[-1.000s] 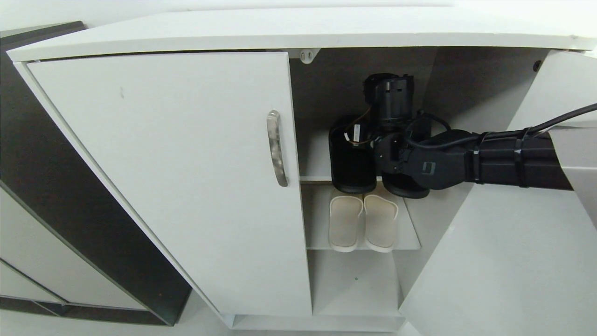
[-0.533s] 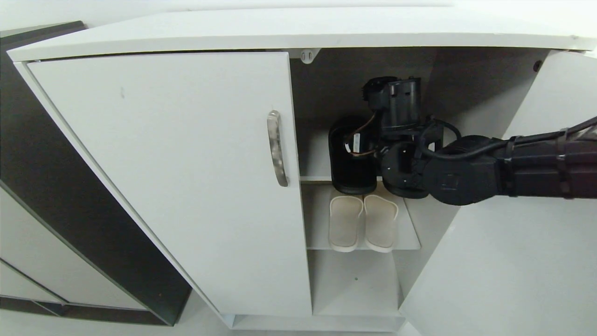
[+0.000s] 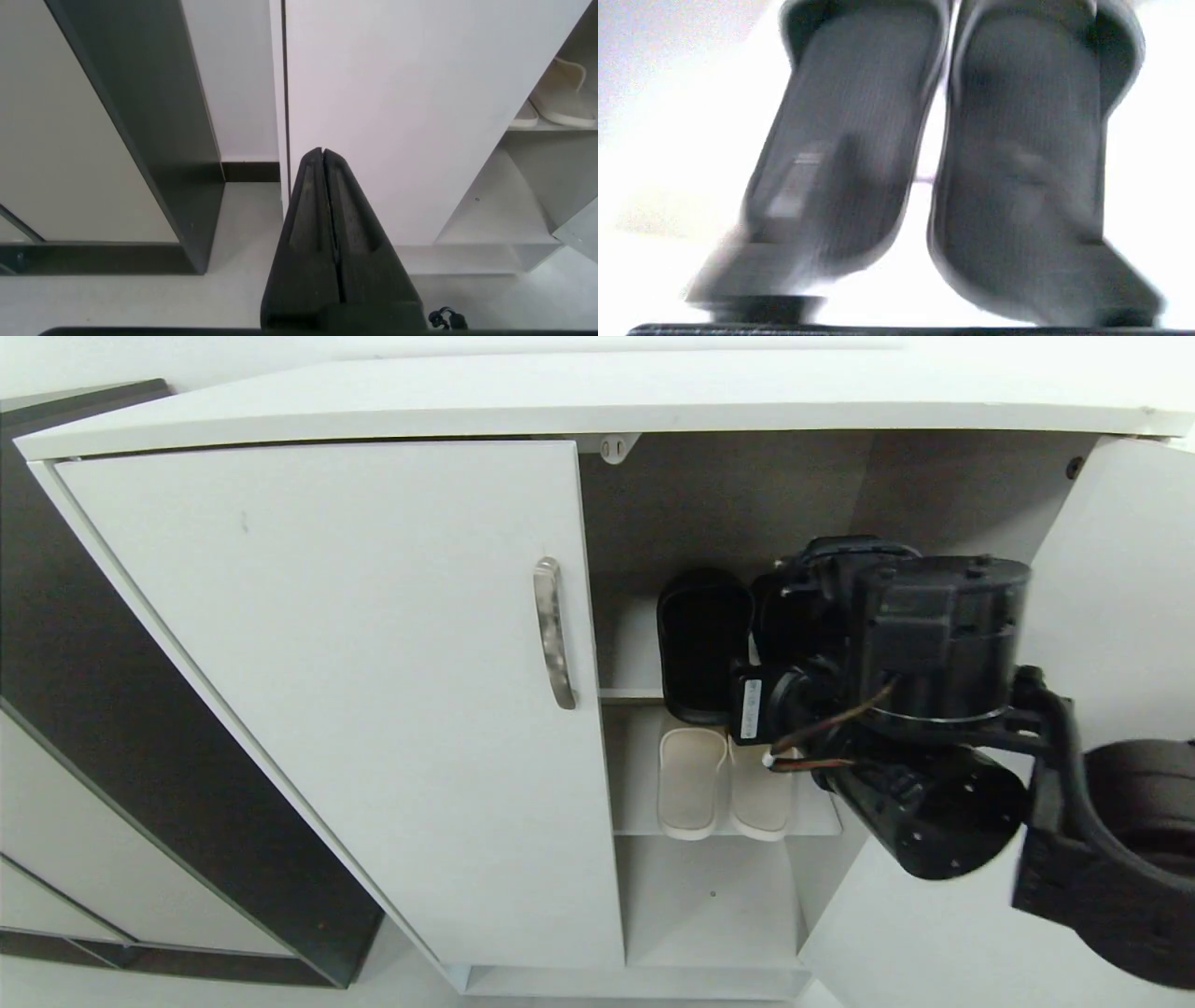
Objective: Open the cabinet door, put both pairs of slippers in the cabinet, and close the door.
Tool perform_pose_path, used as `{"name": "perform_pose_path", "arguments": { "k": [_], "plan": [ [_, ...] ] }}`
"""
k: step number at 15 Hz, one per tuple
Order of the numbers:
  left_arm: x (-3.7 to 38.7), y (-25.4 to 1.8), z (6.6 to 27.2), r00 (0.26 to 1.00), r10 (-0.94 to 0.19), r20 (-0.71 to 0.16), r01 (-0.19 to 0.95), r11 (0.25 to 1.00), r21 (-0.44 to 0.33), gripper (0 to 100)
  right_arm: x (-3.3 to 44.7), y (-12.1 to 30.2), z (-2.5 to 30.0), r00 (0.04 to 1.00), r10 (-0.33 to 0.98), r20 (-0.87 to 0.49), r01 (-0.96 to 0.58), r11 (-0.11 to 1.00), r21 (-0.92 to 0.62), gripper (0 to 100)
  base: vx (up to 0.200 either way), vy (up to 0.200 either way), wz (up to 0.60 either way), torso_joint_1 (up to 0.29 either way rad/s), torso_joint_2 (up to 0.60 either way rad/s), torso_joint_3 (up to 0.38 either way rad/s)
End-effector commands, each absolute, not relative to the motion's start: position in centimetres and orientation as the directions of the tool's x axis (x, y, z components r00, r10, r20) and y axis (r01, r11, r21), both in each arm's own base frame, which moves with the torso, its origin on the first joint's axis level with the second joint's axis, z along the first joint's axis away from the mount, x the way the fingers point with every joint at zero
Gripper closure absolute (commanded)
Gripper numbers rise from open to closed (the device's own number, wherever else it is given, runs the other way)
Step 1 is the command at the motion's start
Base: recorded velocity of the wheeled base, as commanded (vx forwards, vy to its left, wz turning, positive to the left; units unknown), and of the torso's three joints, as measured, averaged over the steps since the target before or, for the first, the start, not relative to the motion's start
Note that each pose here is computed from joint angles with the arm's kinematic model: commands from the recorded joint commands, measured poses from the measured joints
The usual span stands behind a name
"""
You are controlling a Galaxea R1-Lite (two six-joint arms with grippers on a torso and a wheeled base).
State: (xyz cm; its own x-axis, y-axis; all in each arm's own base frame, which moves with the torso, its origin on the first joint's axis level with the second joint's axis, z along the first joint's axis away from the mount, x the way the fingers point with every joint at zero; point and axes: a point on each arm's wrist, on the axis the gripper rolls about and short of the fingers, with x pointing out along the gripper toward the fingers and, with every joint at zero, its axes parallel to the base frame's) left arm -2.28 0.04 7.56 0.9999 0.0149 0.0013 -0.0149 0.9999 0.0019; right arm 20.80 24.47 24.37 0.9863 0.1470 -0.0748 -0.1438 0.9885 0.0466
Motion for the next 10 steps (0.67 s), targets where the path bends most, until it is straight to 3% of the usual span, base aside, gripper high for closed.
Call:
{"name": "perform_pose_path", "arguments": {
  "k": [1,10],
  "plan": [
    [-2.3,0.0,7.6,1.000,0.015,0.002,-0.015,1.000,0.003,100,17.2,22.9,25.4,0.976,0.216,-0.024,-0.213,0.973,0.084,100,0.000,0.000,0.00,0.000,0.00,0.000],
    [-2.3,0.0,7.6,1.000,0.015,0.002,-0.015,1.000,0.003,100,17.6,24.0,23.8,0.973,0.221,-0.063,-0.218,0.974,0.053,100,0.000,0.000,0.00,0.000,0.00,0.000]
  ]
}}
